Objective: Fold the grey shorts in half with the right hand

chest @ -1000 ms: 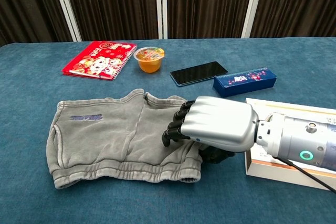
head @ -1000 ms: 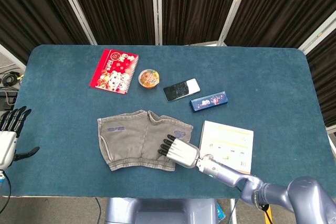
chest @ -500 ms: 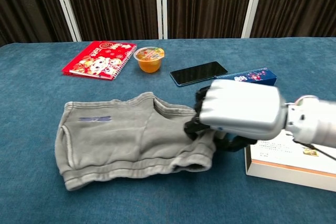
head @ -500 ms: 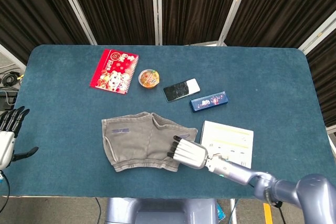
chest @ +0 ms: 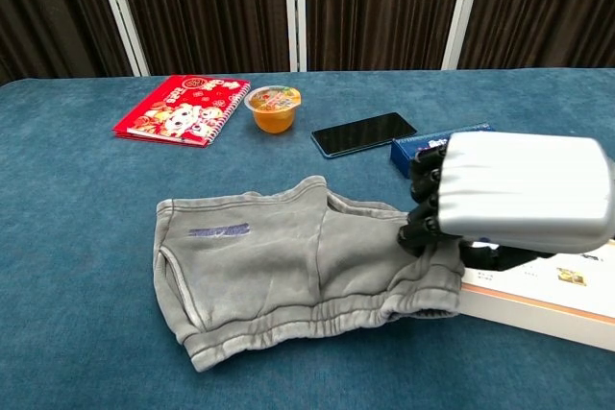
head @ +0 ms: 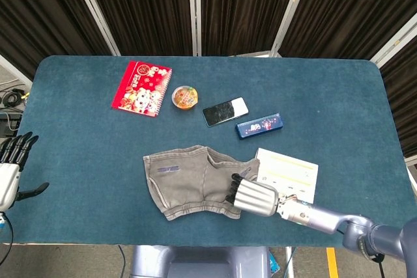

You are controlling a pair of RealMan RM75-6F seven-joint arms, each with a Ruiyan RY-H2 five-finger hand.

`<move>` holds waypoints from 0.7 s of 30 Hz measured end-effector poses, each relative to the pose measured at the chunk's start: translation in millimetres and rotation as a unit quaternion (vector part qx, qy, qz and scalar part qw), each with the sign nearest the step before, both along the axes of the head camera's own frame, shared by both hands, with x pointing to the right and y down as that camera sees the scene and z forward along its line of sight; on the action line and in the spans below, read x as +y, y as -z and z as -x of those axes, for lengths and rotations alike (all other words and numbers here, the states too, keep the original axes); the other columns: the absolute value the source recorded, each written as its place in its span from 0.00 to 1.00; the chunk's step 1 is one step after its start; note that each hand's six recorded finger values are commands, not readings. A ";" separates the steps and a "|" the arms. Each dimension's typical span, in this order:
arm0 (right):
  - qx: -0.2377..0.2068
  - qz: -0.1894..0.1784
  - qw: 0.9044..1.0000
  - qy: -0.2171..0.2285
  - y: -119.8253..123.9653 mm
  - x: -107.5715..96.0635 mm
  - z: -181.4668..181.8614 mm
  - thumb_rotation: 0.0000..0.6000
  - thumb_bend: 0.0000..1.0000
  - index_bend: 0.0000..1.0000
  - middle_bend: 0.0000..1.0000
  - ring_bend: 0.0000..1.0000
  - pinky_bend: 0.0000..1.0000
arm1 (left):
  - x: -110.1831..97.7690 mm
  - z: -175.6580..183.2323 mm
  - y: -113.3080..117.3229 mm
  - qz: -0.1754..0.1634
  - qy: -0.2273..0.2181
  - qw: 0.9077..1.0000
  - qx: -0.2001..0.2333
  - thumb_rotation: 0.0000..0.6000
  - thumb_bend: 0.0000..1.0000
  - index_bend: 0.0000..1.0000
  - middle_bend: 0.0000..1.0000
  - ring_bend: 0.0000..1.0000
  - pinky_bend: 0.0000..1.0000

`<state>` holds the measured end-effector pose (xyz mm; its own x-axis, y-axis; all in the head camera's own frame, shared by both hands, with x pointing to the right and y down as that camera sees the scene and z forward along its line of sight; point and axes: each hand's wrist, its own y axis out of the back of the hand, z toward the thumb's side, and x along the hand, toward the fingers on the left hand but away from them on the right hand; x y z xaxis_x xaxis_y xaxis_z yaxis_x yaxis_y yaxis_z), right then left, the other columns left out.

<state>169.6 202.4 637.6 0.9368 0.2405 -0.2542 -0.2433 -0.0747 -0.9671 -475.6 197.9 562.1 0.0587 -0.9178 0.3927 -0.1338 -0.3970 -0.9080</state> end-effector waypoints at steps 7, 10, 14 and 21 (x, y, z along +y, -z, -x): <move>-0.013 -0.017 0.999 0.046 -0.9 -1.5 46.6 1.00 0.51 0.60 0.68 0.60 0.43 | -1.7 2.7 -2.1 0.002 0.006 1.000 -0.003 1.00 0.00 0.00 0.00 0.00 0.00; -0.025 -0.035 0.996 0.080 1.8 -2.3 72.7 1.00 0.51 0.60 0.67 0.60 0.43 | -3.2 6.9 -3.2 0.004 0.014 1.000 -0.004 1.00 0.00 0.00 0.00 0.00 0.00; -0.042 -0.057 0.990 0.119 4.9 -4.8 108.4 1.00 0.51 0.60 0.67 0.59 0.43 | -5.4 12.6 -4.5 0.006 0.024 1.000 -0.005 1.00 0.00 0.00 0.00 0.00 0.00; -0.051 -0.087 0.983 0.152 -1.4 -22.9 151.6 1.00 0.51 0.60 0.67 0.59 0.44 | -10.1 25.3 -9.2 0.014 0.047 0.999 -0.011 1.00 0.00 0.00 0.00 0.00 0.00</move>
<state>18.0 179.5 639.1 0.9904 -0.0236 -0.1360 -0.1307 0.1556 -0.9791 -500.9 187.7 571.3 -0.0352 -0.9073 0.4190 -0.1522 -0.4095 -0.8995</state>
